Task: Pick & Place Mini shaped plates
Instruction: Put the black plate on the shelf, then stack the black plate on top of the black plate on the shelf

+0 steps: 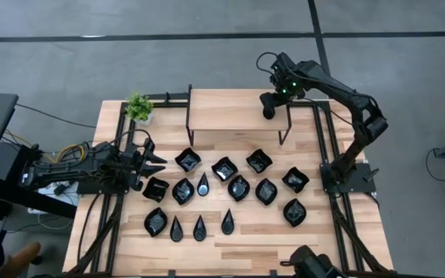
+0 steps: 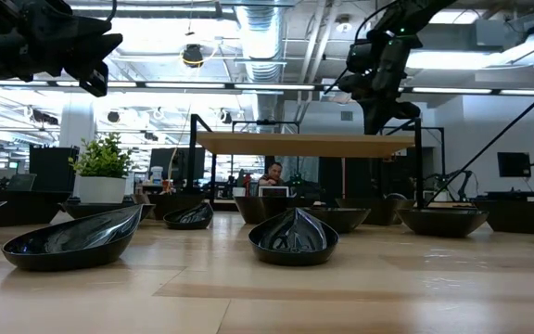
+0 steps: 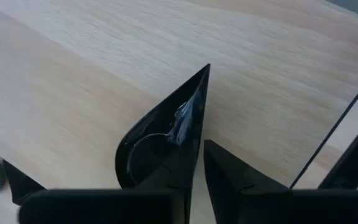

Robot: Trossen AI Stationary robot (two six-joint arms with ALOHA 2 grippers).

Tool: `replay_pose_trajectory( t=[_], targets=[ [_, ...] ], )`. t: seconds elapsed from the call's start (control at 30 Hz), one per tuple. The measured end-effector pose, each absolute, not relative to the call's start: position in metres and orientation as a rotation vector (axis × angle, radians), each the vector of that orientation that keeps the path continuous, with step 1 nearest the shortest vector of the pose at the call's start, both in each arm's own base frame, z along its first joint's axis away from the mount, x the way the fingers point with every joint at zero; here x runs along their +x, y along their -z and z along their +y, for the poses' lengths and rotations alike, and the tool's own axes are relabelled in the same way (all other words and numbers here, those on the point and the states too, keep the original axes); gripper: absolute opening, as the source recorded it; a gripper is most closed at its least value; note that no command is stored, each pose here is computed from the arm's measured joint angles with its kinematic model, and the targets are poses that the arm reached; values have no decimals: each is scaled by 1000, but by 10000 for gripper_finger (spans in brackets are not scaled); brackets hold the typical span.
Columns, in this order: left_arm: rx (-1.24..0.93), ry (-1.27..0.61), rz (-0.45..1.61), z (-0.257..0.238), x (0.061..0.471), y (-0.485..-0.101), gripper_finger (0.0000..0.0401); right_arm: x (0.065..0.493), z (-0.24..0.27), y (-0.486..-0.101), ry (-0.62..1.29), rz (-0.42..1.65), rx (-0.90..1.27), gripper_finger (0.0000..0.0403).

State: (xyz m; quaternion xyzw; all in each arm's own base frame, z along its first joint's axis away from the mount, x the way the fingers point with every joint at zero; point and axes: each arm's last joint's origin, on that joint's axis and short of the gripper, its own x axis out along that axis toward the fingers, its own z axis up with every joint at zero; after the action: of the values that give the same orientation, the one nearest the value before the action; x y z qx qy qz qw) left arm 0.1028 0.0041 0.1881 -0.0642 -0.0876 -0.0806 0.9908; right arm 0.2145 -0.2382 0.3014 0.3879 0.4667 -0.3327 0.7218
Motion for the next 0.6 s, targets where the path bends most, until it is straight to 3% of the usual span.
replay_pose_trajectory(
  t=[0.3,0.6],
  targets=[
    [-129,161,-177,4,103,-188,99,212,-238,-306,742,1047,847,47],
    [-128,162,-182,4,103,-189,99,206,-225,-348,739,1079,768,44]
  ],
)
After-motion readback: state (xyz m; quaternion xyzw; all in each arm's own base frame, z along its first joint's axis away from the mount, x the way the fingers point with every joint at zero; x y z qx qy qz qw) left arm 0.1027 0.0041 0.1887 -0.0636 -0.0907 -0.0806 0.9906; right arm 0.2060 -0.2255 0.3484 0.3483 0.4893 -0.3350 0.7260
